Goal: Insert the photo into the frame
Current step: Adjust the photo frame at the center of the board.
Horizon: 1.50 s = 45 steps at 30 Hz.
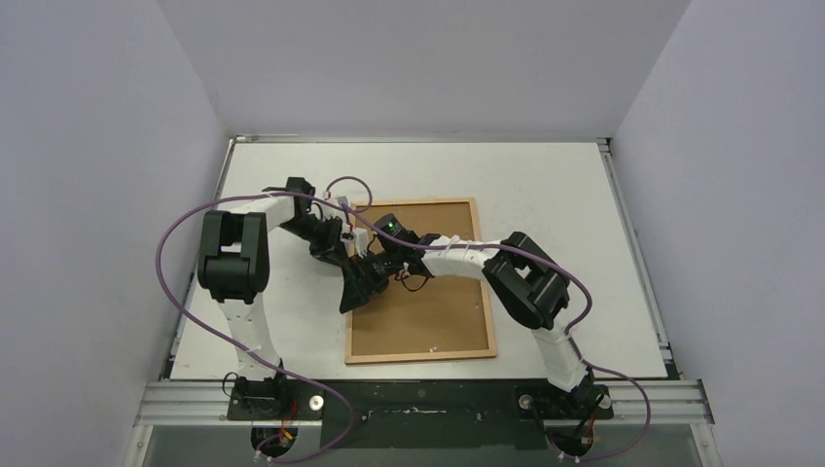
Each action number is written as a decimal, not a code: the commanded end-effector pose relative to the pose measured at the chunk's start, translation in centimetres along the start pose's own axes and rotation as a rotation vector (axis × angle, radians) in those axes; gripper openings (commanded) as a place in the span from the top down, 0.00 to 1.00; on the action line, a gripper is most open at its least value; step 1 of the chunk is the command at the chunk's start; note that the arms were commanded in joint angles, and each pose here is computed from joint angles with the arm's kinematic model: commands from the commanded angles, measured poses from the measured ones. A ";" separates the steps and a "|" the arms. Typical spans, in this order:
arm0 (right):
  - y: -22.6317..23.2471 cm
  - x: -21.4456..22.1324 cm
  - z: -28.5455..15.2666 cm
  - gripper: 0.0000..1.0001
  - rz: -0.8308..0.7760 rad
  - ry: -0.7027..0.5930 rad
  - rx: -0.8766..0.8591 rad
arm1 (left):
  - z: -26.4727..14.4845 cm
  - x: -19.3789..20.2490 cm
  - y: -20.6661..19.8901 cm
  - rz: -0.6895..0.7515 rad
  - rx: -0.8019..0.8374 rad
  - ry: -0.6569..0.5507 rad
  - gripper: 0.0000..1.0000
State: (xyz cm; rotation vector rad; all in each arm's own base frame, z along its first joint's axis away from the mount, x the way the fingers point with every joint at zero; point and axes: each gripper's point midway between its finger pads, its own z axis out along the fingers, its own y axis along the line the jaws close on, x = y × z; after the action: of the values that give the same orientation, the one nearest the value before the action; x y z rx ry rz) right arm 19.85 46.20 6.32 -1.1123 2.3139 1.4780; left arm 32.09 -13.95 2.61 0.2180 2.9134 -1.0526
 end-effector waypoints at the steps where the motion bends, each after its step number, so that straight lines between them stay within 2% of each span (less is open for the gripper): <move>1: -0.7 2.2 2.2 0.13 -0.018 0.067 -0.001 | 1.7 -0.1 -0.2 0.039 0.032 0.003 0.94; 8: -2.4 0.6 1.1 0.14 -0.029 -0.030 0.131 | 1.4 0.0 -0.2 0.049 0.029 -0.001 0.94; 16: -3.0 0.0 1.2 0.13 -0.002 -0.127 0.177 | 1.3 0.2 0.2 0.044 0.018 0.001 0.95; 45: 0.4 6.0 3.3 0.13 0.067 0.046 -0.007 | 1.3 -0.4 0.3 0.041 0.012 -0.012 0.97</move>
State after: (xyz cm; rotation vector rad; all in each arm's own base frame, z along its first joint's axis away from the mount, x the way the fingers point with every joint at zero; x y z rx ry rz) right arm 20.19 46.95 6.15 -0.9827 2.2489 1.4525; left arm 32.08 -13.94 2.60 0.2078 2.9025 -1.0765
